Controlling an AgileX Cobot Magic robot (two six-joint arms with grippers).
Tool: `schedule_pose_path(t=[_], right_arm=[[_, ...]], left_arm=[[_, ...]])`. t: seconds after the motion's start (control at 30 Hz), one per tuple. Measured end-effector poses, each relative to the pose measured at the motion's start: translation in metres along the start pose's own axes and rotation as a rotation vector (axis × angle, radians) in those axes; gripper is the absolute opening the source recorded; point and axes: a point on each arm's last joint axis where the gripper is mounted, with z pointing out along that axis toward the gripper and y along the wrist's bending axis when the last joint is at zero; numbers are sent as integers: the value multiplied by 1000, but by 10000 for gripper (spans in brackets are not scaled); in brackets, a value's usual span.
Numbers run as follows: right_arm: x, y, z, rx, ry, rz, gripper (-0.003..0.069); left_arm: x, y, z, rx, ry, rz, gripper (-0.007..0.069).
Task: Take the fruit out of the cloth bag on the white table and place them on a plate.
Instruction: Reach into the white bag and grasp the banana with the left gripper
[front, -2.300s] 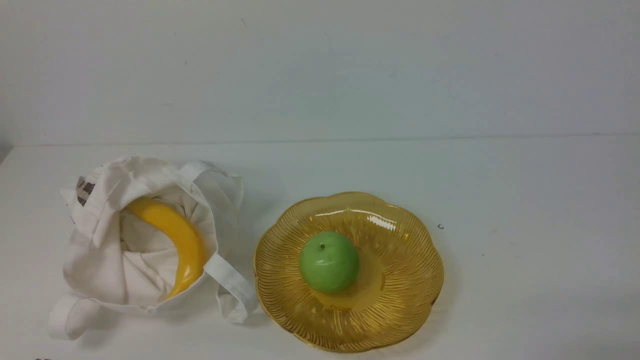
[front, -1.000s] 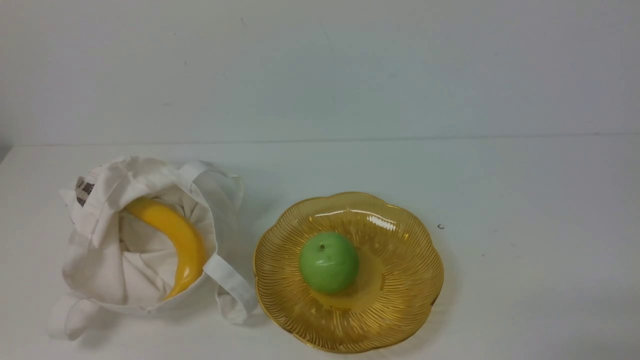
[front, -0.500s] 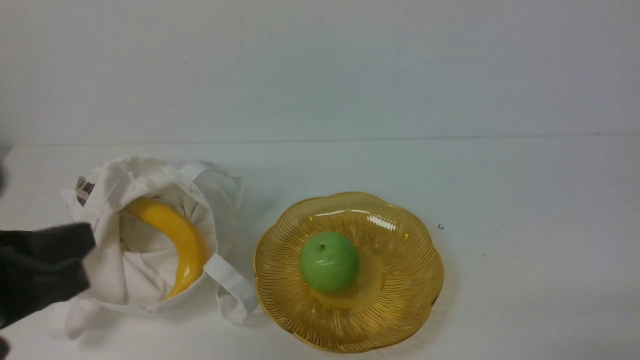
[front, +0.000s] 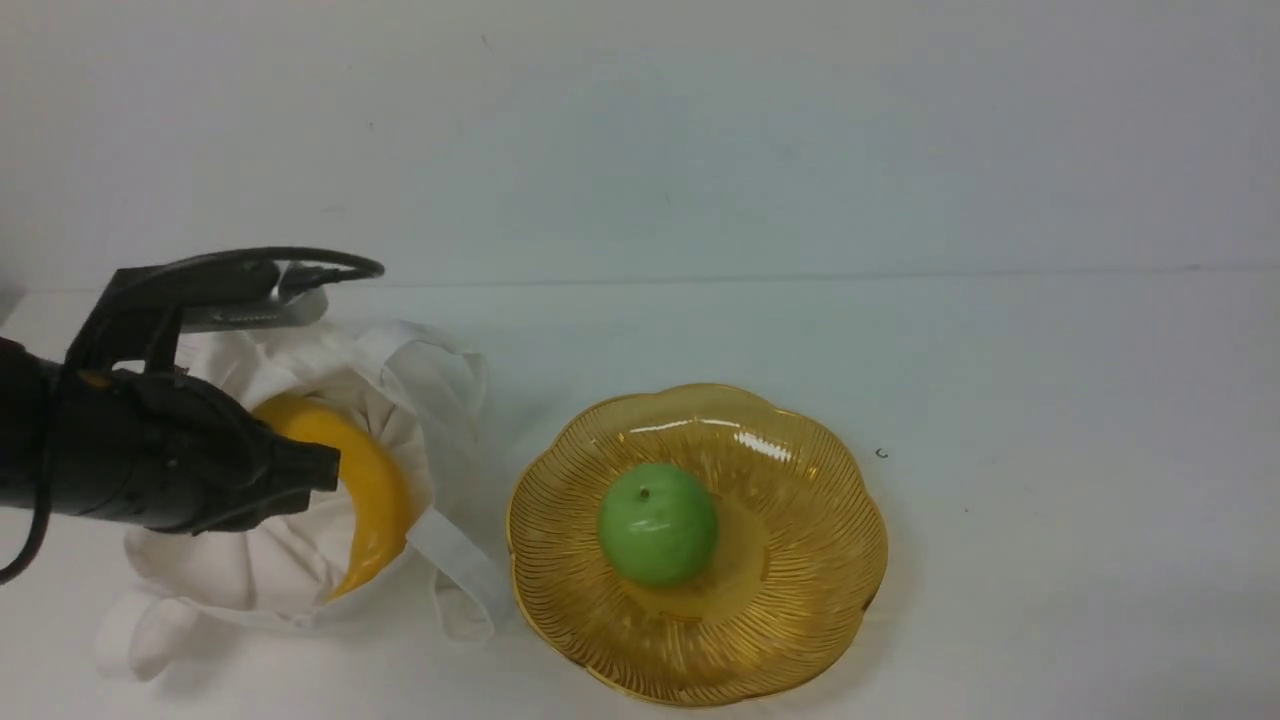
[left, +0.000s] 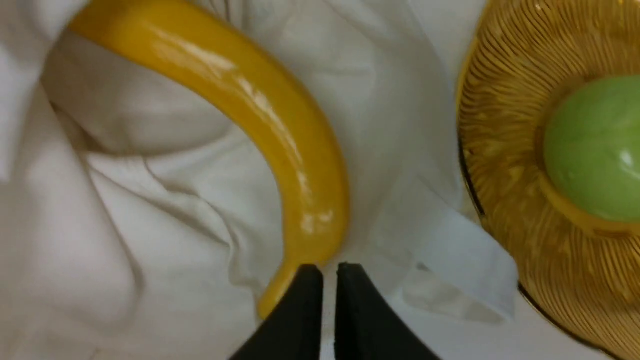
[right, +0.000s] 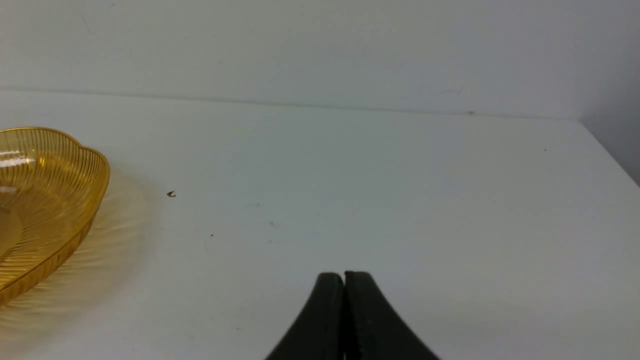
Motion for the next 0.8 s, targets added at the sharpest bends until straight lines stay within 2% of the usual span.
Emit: schedule_pose_path(t=[0.03, 0.13, 0.3, 0.4, 0.57, 0.8], right_arm=[[0, 0, 0, 0, 0, 0, -14], [0, 0, 0, 0, 0, 0, -14], [0, 0, 0, 0, 0, 0, -14], [0, 0, 0, 0, 0, 0, -14], [0, 0, 0, 0, 0, 0, -14], [0, 0, 0, 0, 0, 0, -14]], left_arm=[[0, 0, 1, -2, -2, -1, 55], [-3, 5, 14, -22, -13, -10, 131], [-4, 12, 41, -40, -4, -54, 419], [-1, 13, 52, -30, 22, -99, 554], [0, 15, 62, -29, 30, -135, 627], [3, 15, 72, -21, 59, -157, 634]])
